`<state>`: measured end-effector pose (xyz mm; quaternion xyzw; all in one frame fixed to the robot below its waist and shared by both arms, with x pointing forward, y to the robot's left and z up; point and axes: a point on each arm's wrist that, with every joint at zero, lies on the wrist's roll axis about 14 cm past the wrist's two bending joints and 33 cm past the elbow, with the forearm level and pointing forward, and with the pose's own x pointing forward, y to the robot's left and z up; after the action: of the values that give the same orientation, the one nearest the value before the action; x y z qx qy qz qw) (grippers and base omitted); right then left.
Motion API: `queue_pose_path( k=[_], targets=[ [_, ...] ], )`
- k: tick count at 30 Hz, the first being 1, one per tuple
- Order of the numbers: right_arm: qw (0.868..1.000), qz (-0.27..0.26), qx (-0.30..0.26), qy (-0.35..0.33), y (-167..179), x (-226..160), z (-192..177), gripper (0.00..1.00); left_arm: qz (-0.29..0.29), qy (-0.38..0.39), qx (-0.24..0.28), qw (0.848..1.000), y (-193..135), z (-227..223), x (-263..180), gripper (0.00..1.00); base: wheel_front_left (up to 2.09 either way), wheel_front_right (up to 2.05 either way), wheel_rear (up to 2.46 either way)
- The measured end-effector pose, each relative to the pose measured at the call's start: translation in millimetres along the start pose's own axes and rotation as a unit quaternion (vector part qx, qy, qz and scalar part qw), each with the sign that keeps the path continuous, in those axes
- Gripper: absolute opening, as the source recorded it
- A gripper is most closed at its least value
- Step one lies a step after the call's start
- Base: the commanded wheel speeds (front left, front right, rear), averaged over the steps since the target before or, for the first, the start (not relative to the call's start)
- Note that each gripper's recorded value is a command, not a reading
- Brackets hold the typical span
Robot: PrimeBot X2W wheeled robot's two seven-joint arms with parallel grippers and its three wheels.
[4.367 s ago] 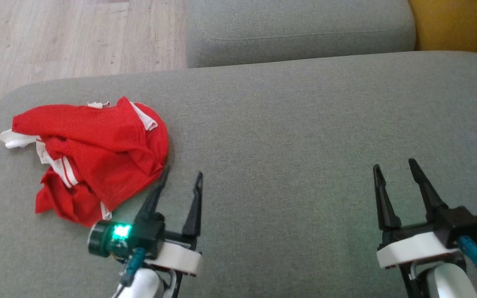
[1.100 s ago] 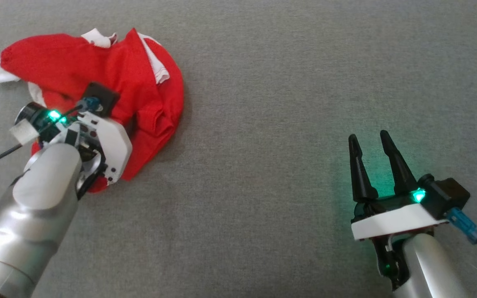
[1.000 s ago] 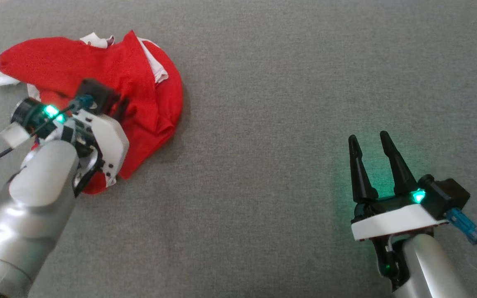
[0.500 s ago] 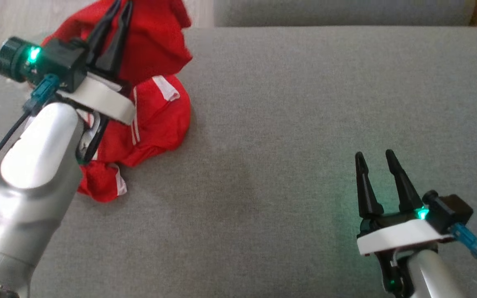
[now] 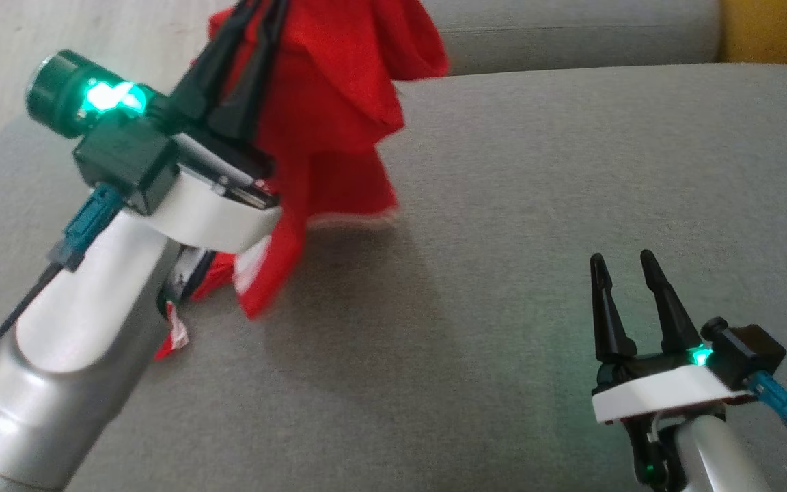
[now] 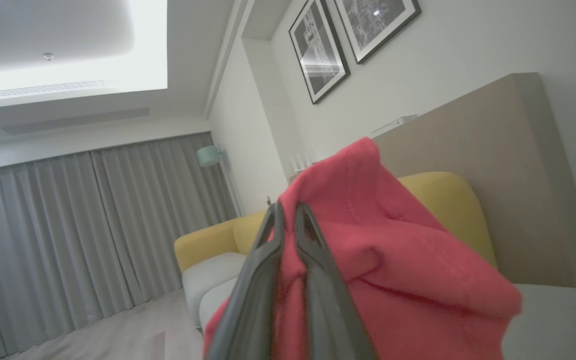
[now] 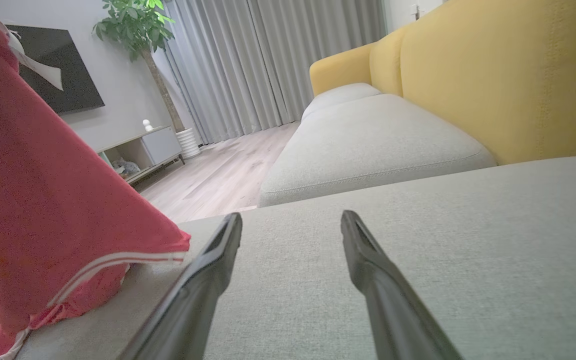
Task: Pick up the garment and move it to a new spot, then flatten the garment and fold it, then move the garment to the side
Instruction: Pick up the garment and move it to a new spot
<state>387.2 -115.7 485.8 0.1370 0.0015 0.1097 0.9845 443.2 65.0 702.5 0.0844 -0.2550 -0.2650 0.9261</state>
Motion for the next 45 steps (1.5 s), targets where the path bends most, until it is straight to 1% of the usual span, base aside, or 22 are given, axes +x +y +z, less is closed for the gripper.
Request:
queue_pose_path(
  k=[5,9,10,14,18,21,23,25,29,31,33,34,35,36,37,38,40,42,45],
  targets=[
    [1.000,-0.026,-0.003,-0.015,-15.4,-10.9,10.3,1.00,-0.047,-0.001,-0.027,0.999,-36.8,1.0,14.2,0.00,0.00,0.00,0.00],
    [0.998,-0.054,0.002,-0.027,-31.5,-21.7,18.2,1.00,-0.086,0.005,-0.052,0.995,-69.1,-7.7,28.0,0.00,0.00,0.00,0.00],
    [0.997,-0.070,0.006,-0.032,-40.0,-27.6,21.5,1.00,-0.104,0.012,-0.064,0.992,-84.4,-15.0,35.7,0.00,0.00,0.00,0.00],
    [0.994,-0.099,0.012,-0.037,-54.8,-40.6,23.9,1.00,-0.128,0.011,-0.082,0.988,-106.6,-23.8,57.7,0.00,0.00,0.00,0.00],
    [0.991,-0.128,0.014,-0.045,-70.5,-51.3,29.8,1.00,-0.144,-0.014,-0.062,0.988,-116.5,-18.1,93.7,0.00,0.00,0.00,0.00],
    [0.988,-0.146,0.014,-0.053,-79.6,-57.3,36.1,1.00,-0.140,-0.032,-0.028,0.989,-109.5,-13.3,125.2,0.00,0.00,0.00,0.00],
    [0.985,-0.161,0.015,-0.056,-87.7,-62.8,38.2,1.00,-0.134,-0.041,-0.023,0.990,-106.2,-9.3,142.2,0.00,0.00,0.00,0.00],
    [0.983,-0.173,0.015,-0.056,-93.9,-67.2,38.1,1.00,-0.145,-0.048,-0.025,0.988,-114.5,-8.1,151.5,0.00,0.00,0.00,0.00],
    [0.981,-0.188,0.014,-0.049,-101.6,-71.1,34.7,1.00,-0.211,-0.023,-0.044,0.976,-164.6,-31.5,143.6,0.00,0.00,0.00,0.00],
    [0.980,-0.195,0.013,-0.048,-105.4,-72.4,34.5,1.00,-0.252,0.001,-0.067,0.965,-198.9,-47.0,128.4,0.00,0.00,0.00,0.00],
    [0.978,-0.203,0.010,-0.050,-110.9,-73.7,36.4,1.00,-0.289,0.027,-0.102,0.951,-235.2,-61.0,107.5,0.00,0.00,0.00,0.00],
    [0.977,-0.207,0.009,-0.051,-113.8,-74.2,37.2,1.00,-0.306,0.041,-0.120,0.943,-252.8,-68.0,95.6,0.09,0.00,0.00,0.00],
    [0.976,-0.211,0.009,-0.052,-116.3,-74.3,38.1,1.00,-0.315,0.052,-0.148,0.936,-267.4,-72.6,85.0,1.00,0.00,0.00,0.00],
    [0.976,-0.213,0.010,-0.053,-118.1,-73.6,38.9,1.00,-0.321,0.064,-0.175,0.929,-280.2,-77.2,75.0,1.00,0.00,0.00,0.00],
    [0.975,-0.215,0.009,-0.054,-120.0,-72.9,39.8,1.00,-0.333,0.080,-0.181,0.922,-292.8,-84.8,63.5,1.00,0.00,0.00,0.00],
    [0.975,-0.215,0.009,-0.054,-120.0,-72.9,39.8,1.00,-0.333,0.080,-0.181,0.922,-292.8,-84.8,63.5,1.00,0.00,0.00,0.00],
    [0.974,-0.218,0.006,-0.057,-123.8,-70.8,41.9,1.00,-0.346,0.099,-0.187,0.914,-307.8,-97.9,46.5,1.00,0.00,0.00,0.00],
    [0.974,-0.217,0.006,-0.059,-124.7,-68.0,43.3,1.00,-0.346,0.106,-0.187,0.913,-310.3,-106.0,39.4,1.00,0.00,0.00,0.00],
    [0.975,-0.214,0.007,-0.058,-124.8,-63.3,41.8,1.00,-0.332,0.106,-0.188,0.918,-304.1,-111.4,38.2,1.00,0.00,0.00,0.00]
  ],
)
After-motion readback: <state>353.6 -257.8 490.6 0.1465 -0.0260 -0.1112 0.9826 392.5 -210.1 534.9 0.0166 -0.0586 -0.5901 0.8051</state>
